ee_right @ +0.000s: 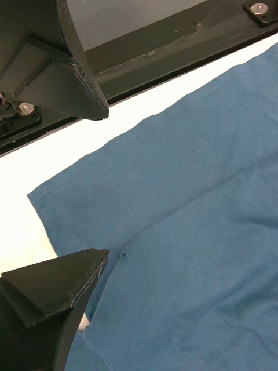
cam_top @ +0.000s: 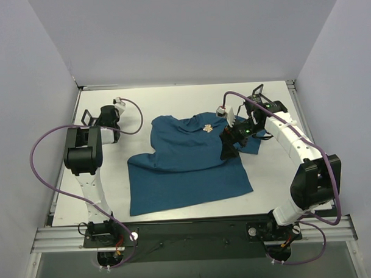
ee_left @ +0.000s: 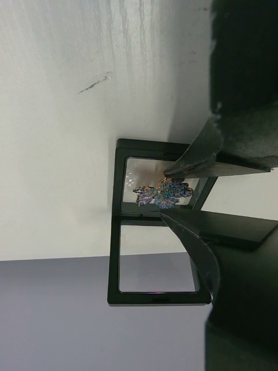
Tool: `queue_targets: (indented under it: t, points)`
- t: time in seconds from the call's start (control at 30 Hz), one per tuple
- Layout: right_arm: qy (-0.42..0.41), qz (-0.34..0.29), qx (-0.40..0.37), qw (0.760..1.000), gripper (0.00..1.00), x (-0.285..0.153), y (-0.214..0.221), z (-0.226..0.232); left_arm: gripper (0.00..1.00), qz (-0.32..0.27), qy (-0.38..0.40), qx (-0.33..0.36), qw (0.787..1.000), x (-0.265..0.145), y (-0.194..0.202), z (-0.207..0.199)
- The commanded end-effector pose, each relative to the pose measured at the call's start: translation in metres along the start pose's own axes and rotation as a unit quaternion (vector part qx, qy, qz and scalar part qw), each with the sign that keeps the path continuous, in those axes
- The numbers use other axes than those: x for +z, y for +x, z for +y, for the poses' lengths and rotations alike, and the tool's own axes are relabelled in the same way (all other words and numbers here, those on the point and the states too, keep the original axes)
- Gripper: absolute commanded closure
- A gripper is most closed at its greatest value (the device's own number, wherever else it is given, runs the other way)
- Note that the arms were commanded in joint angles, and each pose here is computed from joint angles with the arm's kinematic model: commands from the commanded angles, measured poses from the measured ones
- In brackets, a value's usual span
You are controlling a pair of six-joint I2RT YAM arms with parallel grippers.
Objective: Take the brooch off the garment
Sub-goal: Place the brooch in the brooch box.
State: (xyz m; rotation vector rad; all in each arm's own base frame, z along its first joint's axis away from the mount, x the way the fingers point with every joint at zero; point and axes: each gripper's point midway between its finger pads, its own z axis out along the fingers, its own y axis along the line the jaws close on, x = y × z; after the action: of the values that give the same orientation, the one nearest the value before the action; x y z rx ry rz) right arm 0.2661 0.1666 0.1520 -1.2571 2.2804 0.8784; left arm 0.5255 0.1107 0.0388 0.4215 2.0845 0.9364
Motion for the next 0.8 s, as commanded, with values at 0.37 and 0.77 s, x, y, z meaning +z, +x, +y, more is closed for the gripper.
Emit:
queue_targets:
  t: [0.37,0.77]
  points:
    - [-0.004,-0.017,-0.012,1.0,0.0,-0.012,-0.007,0.014,0.6,-0.027,0.001,-0.047,0.999,-0.008,-0.032,0.03]
    - [-0.003,-0.016,-0.014,1.0,0.0,-0.012,-0.005,0.015,0.6,-0.019,-0.004,-0.041,0.999,-0.01,-0.029,0.038]
